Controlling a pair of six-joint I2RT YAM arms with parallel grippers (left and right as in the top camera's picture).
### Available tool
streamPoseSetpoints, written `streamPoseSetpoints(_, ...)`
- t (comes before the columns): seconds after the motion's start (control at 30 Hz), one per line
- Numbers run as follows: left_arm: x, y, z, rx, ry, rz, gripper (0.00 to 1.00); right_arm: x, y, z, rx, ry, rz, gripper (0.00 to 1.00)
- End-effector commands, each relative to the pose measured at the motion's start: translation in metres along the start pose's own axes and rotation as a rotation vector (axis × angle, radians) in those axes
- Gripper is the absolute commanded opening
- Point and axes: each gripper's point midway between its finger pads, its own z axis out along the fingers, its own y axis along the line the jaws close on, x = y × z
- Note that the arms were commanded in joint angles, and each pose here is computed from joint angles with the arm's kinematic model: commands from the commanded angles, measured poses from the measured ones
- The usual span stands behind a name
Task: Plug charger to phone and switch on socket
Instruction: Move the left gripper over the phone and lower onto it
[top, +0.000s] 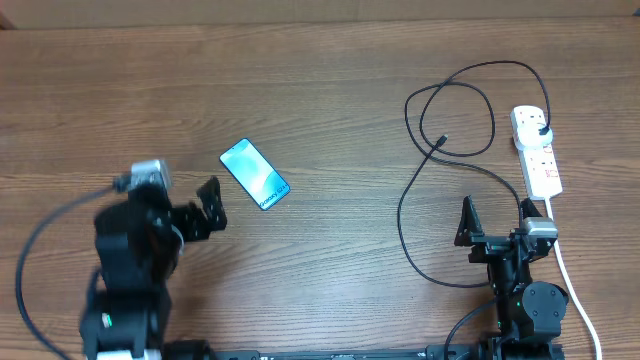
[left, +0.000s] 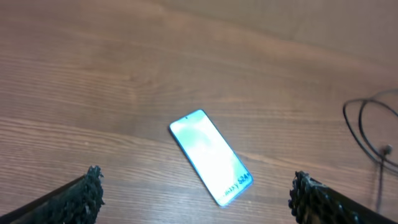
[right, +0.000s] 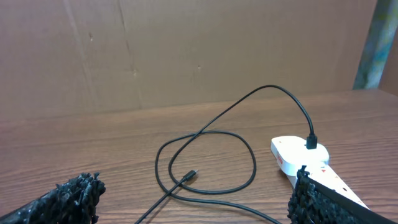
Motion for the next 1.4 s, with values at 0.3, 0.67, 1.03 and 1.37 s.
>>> streamPoseSetpoints(0.3,-0.062,-0.070,0.009,0.094,0.262,0.061,1.00,0.002,0.000,0.000,0.002,-0.004,-0.005,1.00)
streamPoseSetpoints(0.67,-0.029,-0.071,0.040,0.065,0.453,-0.061,1.00,0.002,0.000,0.000,0.002,-0.003,-0.005,1.00)
streamPoseSetpoints(1.03,-0.030,-0.027,0.064,-0.337,0.508,-0.380,1.00,0.002,0.000,0.000,0.002,-0.004,-0.005,1.00)
streamPoseSetpoints(1.37,0.001,-0.035,0.122,-0.406,0.703,-0.481,1.00,0.002,0.000,0.000,0.002,-0.004,-0.005,1.00)
